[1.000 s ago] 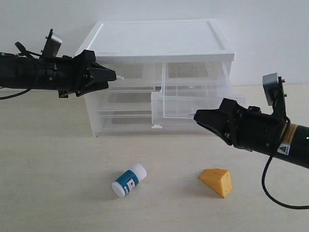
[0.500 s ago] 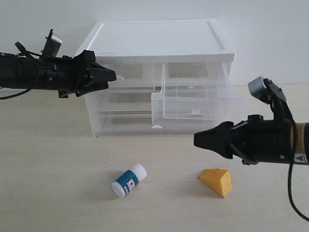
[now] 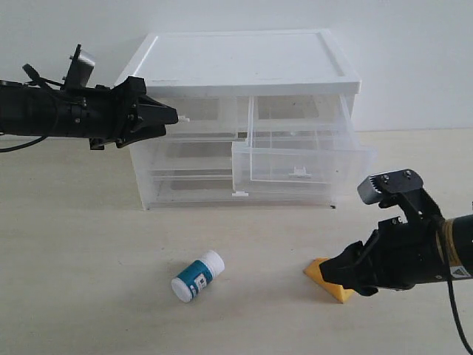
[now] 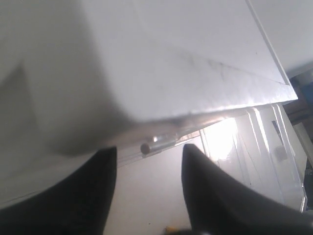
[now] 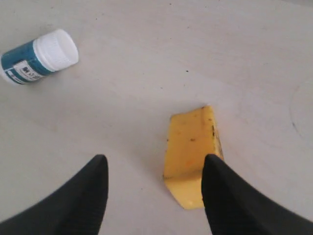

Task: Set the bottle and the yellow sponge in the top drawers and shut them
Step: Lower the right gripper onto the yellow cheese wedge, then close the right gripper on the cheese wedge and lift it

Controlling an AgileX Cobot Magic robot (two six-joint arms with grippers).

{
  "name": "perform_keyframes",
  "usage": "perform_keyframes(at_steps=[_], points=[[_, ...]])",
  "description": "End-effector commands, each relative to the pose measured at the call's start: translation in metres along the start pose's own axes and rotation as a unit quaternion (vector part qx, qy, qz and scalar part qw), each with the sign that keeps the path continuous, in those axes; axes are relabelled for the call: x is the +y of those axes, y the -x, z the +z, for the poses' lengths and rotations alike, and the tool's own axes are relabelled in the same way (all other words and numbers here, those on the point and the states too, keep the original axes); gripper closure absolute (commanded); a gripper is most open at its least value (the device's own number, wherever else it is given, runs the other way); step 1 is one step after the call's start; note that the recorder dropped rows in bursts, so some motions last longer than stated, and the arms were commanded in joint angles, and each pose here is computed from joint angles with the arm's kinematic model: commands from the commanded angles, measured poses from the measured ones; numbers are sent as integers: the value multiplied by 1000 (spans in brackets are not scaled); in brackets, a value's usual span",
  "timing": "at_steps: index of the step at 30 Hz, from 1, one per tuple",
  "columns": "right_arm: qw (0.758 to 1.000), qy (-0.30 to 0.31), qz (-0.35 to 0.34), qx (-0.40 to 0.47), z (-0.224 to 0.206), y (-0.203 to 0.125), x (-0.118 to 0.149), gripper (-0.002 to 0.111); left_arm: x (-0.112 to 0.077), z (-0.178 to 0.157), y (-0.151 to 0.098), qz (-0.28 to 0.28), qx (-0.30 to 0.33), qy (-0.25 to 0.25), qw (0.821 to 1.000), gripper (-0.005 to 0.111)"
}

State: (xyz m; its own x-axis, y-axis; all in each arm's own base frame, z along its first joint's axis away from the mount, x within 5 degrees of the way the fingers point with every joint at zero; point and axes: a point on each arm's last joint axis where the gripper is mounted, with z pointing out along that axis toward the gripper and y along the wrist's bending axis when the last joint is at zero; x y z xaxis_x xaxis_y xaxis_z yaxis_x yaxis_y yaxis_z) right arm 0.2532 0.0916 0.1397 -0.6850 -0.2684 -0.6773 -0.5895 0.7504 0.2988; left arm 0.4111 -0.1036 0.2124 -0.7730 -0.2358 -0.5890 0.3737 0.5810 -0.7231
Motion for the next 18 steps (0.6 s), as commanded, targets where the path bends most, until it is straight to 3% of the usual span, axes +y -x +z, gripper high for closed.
perform_keyframes(at_steps=[1, 6, 18], points=[[999, -14, -30, -12, 4, 0, -4, 57, 6, -2, 8, -6, -24, 21, 999, 65], [998, -55, -37, -4, 4, -1, -12, 57, 6, -2, 8, -6, -24, 21, 999, 65], [997, -49, -60, -18, 4, 1, -11, 57, 6, -2, 8, -6, -24, 21, 999, 65]])
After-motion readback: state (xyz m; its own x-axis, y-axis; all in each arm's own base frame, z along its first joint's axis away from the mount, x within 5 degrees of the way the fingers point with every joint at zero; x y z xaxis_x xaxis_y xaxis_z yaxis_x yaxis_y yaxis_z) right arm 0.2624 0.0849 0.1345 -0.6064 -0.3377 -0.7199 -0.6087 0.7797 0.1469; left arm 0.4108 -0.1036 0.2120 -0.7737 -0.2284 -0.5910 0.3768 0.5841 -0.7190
